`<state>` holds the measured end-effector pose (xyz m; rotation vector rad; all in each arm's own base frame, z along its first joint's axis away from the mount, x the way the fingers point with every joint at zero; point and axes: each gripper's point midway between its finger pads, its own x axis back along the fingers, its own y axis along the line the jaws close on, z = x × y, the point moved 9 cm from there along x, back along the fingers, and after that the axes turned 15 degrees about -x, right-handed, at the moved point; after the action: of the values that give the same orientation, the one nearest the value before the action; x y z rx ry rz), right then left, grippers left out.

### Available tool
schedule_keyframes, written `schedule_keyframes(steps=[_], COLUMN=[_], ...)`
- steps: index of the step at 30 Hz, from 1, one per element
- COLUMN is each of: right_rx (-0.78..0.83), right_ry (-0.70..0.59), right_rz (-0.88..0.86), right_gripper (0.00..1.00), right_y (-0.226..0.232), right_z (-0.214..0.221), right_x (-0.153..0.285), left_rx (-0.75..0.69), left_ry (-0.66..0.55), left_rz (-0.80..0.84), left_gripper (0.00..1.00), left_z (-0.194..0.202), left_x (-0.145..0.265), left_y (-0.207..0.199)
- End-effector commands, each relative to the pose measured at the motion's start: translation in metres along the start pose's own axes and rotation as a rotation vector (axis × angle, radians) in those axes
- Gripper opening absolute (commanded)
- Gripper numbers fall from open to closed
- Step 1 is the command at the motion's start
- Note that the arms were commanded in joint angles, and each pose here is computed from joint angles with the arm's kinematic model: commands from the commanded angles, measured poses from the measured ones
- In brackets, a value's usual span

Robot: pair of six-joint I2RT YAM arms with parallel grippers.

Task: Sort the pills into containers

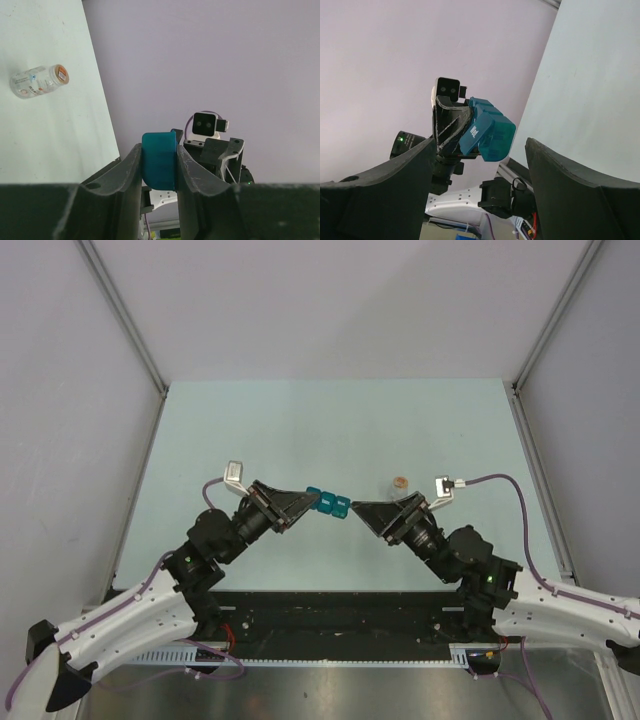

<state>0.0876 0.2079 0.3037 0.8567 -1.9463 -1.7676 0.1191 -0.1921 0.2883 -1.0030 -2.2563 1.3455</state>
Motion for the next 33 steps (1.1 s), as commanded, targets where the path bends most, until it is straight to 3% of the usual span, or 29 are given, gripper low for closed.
schedule_keyframes(steps=[1, 15, 24, 33], right_rx=[-0.109, -0.131, -0.134, -0.132], right_ry=[0.02, 0.086, 0.103, 0.117], right_rz=[-0.095, -0.064, -0.065, -0.065], right_gripper=[0.77, 0.81, 0.66, 0.58], right_y=[0.016, 0.005, 0.005, 0.002], right_z=[0.0, 0.01, 0.013, 0.015], right_x=[-0.006, -0.019, -0.02, -0.023], left_rx=[0.046, 0.056, 0.066, 0.072], left_ry=[-0.052, -0.041, -0.037, -0.034], left_rz=[0.067, 0.067, 0.064, 0.062], left_gripper=[0.0, 0.01, 0.0, 0.0], left_z=[-0.013, -0.011, -0.009, -0.008], left_x=[-0.001, -0.002, -0.003, -0.003], left_y=[-0.022, -0.021, -0.019, -0.016])
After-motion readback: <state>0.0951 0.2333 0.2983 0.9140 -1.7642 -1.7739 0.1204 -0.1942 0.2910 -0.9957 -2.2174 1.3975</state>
